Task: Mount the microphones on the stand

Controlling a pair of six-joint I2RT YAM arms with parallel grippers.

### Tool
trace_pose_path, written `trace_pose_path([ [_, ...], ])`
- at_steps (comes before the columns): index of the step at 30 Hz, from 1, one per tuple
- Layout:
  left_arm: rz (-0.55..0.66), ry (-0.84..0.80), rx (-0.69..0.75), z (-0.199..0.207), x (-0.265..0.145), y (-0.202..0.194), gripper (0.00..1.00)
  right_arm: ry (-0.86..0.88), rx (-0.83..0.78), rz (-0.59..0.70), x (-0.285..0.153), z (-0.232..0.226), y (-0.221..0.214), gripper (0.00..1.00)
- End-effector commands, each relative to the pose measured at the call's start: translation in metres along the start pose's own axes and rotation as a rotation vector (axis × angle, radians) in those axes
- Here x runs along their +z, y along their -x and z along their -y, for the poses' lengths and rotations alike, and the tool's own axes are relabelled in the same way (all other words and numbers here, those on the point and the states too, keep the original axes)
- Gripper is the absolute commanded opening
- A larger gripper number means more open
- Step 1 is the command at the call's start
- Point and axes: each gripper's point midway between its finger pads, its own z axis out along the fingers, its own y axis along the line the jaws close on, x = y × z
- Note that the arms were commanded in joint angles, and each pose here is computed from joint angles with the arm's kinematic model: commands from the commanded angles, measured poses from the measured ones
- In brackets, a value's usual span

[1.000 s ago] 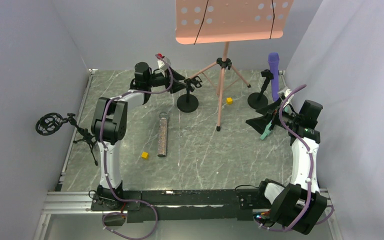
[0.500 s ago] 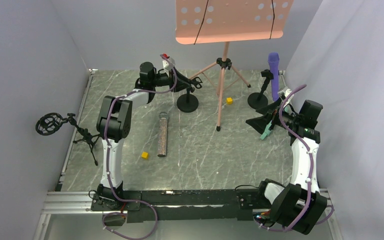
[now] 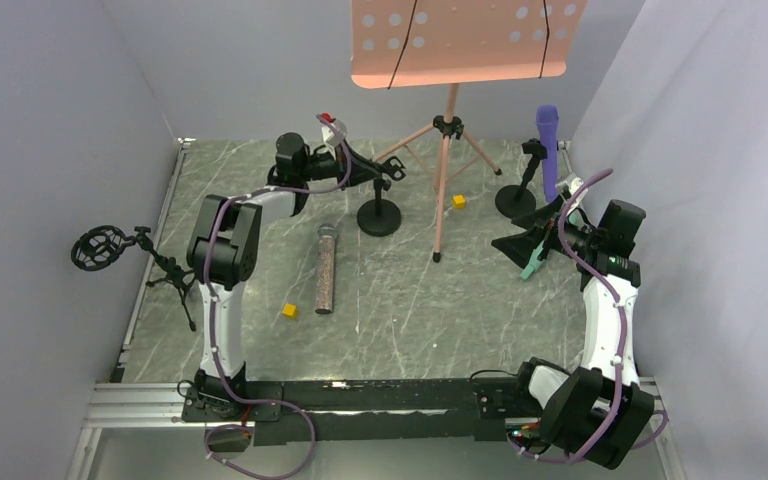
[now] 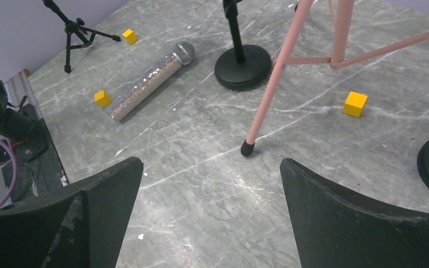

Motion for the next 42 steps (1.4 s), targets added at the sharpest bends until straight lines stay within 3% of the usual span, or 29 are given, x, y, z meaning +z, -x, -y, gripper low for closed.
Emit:
trace_pose_path([
  [1,0.100,-0.040,0.149,0.056,0.004,0.079,0.00,0.003,-0.061,0.016,0.000,0.000,0.012,1.00],
  [6,0.093,-0.014,0.158,0.102,0.004,0.086,0.00,0.001,-0.064,0.016,0.000,0.000,0.012,1.00],
  [12,-0.002,0.062,0.135,0.169,0.015,0.051,0.00,-0.004,-0.066,0.014,0.000,0.001,0.012,1.00],
  [18,0.004,0.089,0.145,0.226,0.016,0.031,0.00,-0.005,-0.060,0.014,0.000,0.002,0.011,1.00],
  [34,0.003,0.153,0.154,0.236,-0.002,0.003,0.01,-0.017,-0.038,0.004,0.002,0.009,0.004,1.00],
  [36,-0.015,0.163,0.131,0.236,-0.004,-0.002,0.08,-0.016,-0.037,0.004,0.002,0.009,0.004,1.00],
  [42,-0.052,0.251,0.073,0.231,-0.017,-0.007,0.55,-0.013,-0.036,0.004,0.002,0.009,0.004,1.00],
])
